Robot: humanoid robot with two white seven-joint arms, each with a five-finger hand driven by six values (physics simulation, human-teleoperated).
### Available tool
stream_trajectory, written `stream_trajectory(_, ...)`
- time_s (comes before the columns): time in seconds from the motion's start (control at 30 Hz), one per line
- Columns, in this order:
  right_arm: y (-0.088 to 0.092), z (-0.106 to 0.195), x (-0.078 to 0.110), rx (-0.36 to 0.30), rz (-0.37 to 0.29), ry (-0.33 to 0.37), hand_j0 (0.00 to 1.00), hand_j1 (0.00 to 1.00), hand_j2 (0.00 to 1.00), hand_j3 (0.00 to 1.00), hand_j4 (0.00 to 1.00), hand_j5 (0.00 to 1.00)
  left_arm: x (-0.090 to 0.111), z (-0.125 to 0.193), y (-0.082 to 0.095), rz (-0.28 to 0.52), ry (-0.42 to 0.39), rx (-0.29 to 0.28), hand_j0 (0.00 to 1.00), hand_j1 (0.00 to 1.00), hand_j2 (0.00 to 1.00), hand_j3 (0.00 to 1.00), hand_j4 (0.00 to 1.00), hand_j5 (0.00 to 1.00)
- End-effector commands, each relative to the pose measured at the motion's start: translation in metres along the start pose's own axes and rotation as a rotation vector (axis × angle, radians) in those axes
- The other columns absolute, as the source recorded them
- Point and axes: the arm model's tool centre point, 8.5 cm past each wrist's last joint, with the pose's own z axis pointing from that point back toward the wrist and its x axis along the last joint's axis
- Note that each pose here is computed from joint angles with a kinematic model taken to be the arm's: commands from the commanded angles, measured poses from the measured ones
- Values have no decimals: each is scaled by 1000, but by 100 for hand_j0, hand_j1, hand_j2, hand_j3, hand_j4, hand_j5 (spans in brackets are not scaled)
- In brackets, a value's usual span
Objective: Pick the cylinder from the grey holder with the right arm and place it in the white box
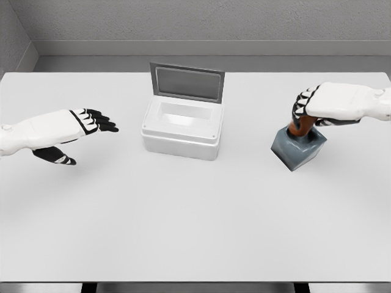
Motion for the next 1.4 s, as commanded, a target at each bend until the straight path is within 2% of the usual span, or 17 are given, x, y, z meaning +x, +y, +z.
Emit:
stream_trajectory(0.0, -3, 9, -5, -6, 0, 23, 41, 41, 41, 41, 41, 41, 0, 0, 1, 5, 1, 6, 100, 100, 100, 100, 100, 100)
stream_trajectory(0.1, -18, 28, -13, -58, -13, 48, 41, 41, 41, 41, 41, 41, 0, 0, 1, 5, 1, 6, 100, 100, 100, 100, 100, 100)
stream_trajectory(0.23, -38, 31, -13, -126, -26, 22, 41, 41, 41, 41, 41, 41, 0, 0, 1, 5, 1, 4, 100, 100, 100, 100, 100, 100)
stream_trajectory(0.37, -71, 5, 0, -222, 5, -47, 40, 40, 40, 40, 40, 40, 0, 1, 1, 4, 2, 3, 100, 100, 100, 100, 100, 100)
stream_trajectory(0.63, -101, -24, 18, -307, 28, -130, 37, 37, 37, 37, 37, 37, 0, 0, 1, 5, 1, 4, 100, 100, 100, 100, 100, 100)
stream_trajectory(0.8, -123, -54, 39, -369, 42, -208, 37, 37, 37, 37, 37, 37, 0, 1, 1, 4, 2, 3, 100, 100, 100, 100, 100, 100)
stream_trajectory(0.9, -132, -74, 46, -394, 32, -235, 37, 37, 37, 37, 37, 37, 0, 0, 1, 5, 1, 4, 100, 100, 100, 100, 100, 100)
stream_trajectory(0.97, -137, -84, 53, -397, 50, -244, 37, 37, 37, 37, 37, 37, 0, 0, 1, 5, 1, 4, 100, 100, 100, 100, 100, 100)
stream_trajectory(1.07, -137, -96, 50, -391, 22, -247, 37, 37, 37, 37, 37, 37, 0, 0, 1, 5, 1, 4, 100, 100, 100, 100, 100, 100)
stream_trajectory(1.2, -134, -127, 52, -337, 11, -253, 37, 37, 37, 37, 37, 37, 0, 0, 1, 5, 1, 4, 100, 100, 100, 100, 100, 100)
stream_trajectory(1.23, -132, -132, 48, -322, -2, -245, 37, 37, 37, 37, 37, 37, 0, 0, 1, 5, 1, 4, 100, 100, 100, 100, 100, 100)
stream_trajectory(1.37, -127, -136, 47, -310, -14, -244, 37, 37, 37, 37, 37, 37, 0, 0, 1, 5, 1, 4, 100, 100, 100, 100, 100, 100)
